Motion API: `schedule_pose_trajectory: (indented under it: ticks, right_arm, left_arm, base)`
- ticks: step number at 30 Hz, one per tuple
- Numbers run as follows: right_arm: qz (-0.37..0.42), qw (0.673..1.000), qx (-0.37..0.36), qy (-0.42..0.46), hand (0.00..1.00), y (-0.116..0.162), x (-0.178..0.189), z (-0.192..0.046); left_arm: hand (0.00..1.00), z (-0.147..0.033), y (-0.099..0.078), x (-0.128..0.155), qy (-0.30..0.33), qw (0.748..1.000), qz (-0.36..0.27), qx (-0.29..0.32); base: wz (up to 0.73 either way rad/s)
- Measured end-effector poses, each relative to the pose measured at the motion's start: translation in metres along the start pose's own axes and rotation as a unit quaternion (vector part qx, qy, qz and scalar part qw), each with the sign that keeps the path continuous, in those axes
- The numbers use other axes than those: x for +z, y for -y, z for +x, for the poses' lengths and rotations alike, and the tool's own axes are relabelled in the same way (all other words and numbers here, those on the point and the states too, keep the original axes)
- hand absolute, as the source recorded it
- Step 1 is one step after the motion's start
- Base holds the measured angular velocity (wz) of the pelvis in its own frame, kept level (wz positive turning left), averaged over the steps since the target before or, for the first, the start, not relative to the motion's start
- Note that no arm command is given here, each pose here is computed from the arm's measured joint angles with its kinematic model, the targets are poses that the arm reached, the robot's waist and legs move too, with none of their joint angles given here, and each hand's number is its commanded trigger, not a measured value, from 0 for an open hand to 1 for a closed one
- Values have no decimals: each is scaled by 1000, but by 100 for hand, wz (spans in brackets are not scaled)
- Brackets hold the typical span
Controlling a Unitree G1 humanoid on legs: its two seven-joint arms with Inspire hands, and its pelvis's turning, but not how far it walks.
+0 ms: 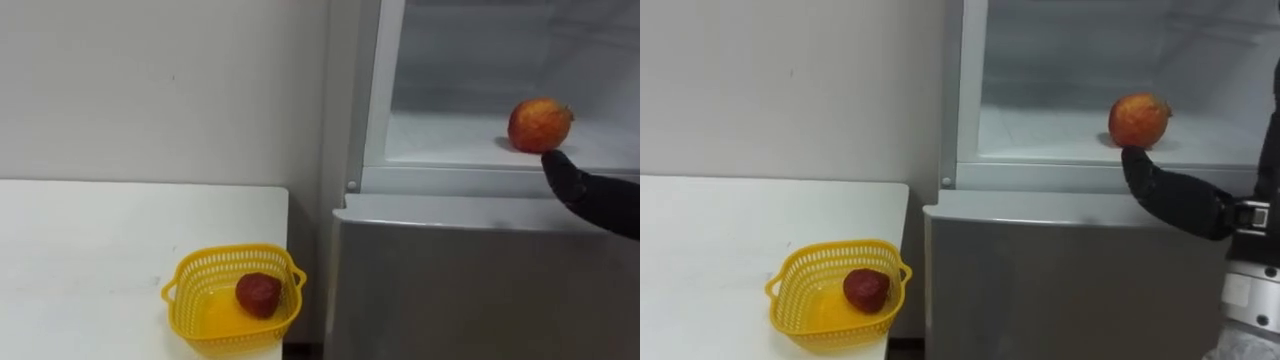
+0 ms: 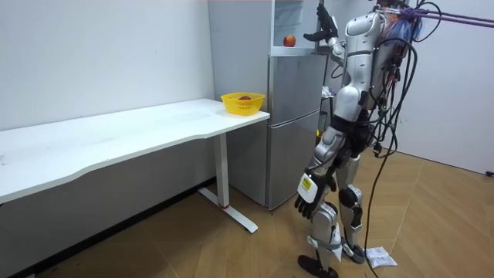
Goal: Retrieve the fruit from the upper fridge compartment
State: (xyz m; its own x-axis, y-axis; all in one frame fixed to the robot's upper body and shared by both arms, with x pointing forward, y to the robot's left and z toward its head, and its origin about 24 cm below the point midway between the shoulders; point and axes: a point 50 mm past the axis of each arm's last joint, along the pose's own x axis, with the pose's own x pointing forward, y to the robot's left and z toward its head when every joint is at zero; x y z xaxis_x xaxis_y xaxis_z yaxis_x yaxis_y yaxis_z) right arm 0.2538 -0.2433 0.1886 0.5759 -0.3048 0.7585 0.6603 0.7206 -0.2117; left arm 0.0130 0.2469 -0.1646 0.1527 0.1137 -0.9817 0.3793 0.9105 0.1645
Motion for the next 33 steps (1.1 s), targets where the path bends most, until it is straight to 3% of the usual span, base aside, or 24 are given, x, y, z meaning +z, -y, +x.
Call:
schedule_pose_trajectory:
  ticks: [8,23,33]
  right_arm:
    - [15,999,-8,-40,0,1,-19,14]
    - [15,999,-35,-19,0,4,-12,61]
    - [-31,998,-20,-60,0,12,-31,64]
  left_arm:
    - [0,0,3,-3,-2,1000,-4,-22]
    - [0,-2,-2,-4,1,1000,-22,-3]
    - [0,-3,-12,-8,-8,999,-28,11]
  base:
    - [7]
    - [1]
    - [1]
